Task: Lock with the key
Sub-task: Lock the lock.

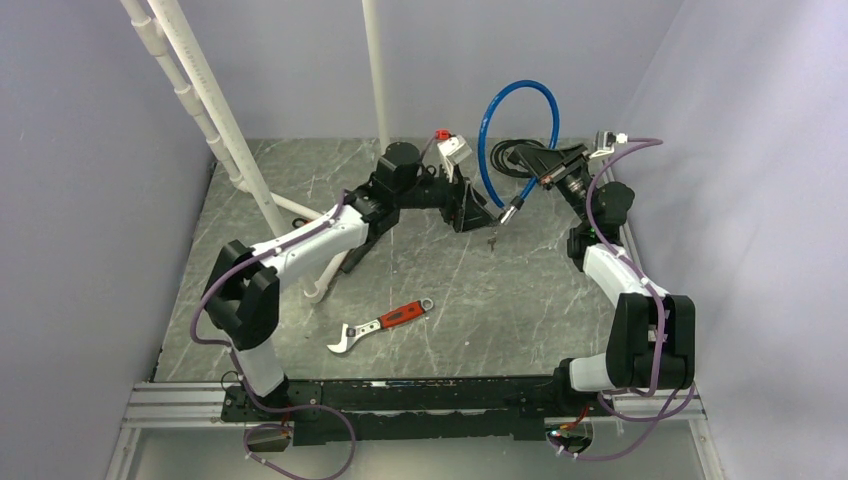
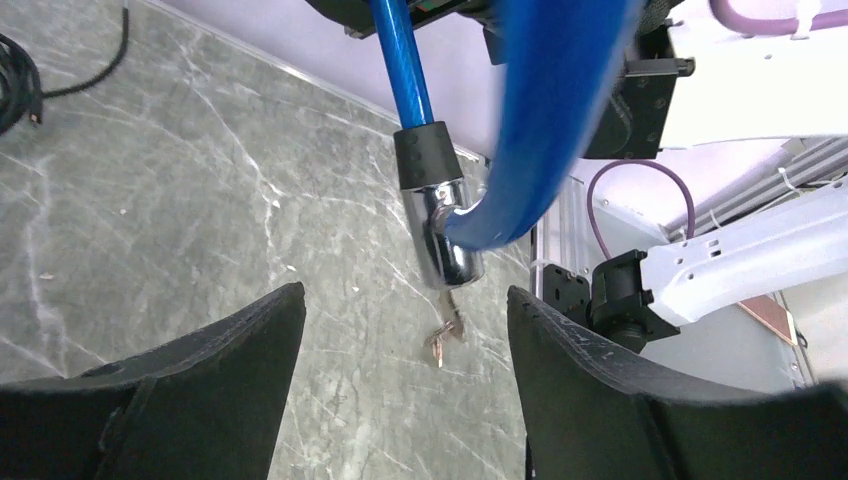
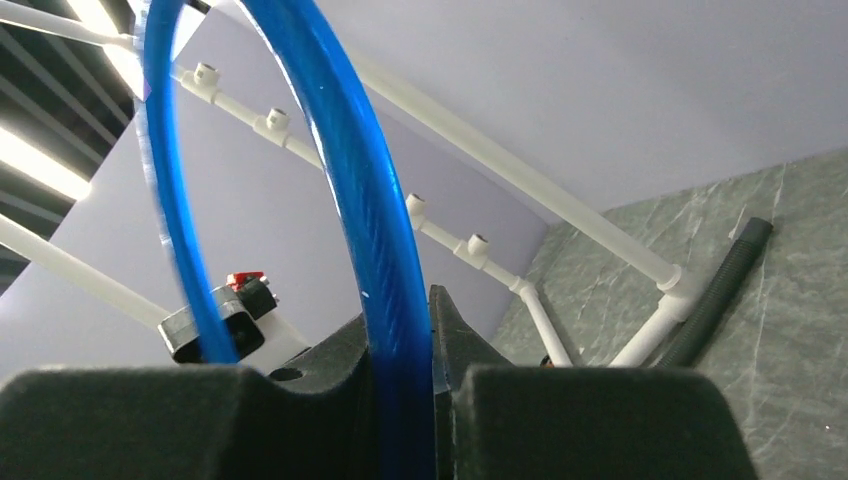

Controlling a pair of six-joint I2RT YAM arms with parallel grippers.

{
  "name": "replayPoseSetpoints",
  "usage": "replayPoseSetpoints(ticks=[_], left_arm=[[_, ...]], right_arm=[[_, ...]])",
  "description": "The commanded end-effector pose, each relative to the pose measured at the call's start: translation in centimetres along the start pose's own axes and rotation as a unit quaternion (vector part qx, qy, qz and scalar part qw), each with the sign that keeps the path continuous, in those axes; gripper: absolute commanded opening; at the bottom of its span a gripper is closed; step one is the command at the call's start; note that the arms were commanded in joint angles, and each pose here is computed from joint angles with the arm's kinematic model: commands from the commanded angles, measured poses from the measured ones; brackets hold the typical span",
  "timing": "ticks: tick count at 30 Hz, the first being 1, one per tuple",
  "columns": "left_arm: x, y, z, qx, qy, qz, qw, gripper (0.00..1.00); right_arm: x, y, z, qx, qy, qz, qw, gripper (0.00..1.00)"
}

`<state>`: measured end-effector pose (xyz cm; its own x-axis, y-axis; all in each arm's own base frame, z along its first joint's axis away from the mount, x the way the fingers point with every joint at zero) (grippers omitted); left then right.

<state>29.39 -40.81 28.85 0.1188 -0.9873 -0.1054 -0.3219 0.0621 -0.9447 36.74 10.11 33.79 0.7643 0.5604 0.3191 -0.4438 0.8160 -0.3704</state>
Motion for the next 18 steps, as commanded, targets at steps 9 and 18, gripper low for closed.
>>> replayPoseSetpoints(ticks=[9,18], left_arm=[[-1.4,-2.4,-2.6,-0.014,0.039,-0.046,0.998,0.68],[0.3,-2.2,-3.4,-0.063,0.074,-0.049,0.994,0.68]], right_arm=[[0.5,-2.4,5.8,-0.039,-0.086,-0.026,0.995,0.00],[0.8,-2.7,6.3,-0.042,-0.091,-0.025,0.995,0.00]])
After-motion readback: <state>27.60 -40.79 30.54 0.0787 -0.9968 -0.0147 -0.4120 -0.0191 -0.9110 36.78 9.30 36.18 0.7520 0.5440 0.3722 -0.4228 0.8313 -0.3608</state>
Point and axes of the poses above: each gripper's point midway between its finger pads, its own x axis out along the fingers, its own z axis along the line the jaws close on, y = z × x, the point moved 3 cm from there along -x, back along the fingers, and after that the axes turned 6 degrees about x, right-handed, at the moved point
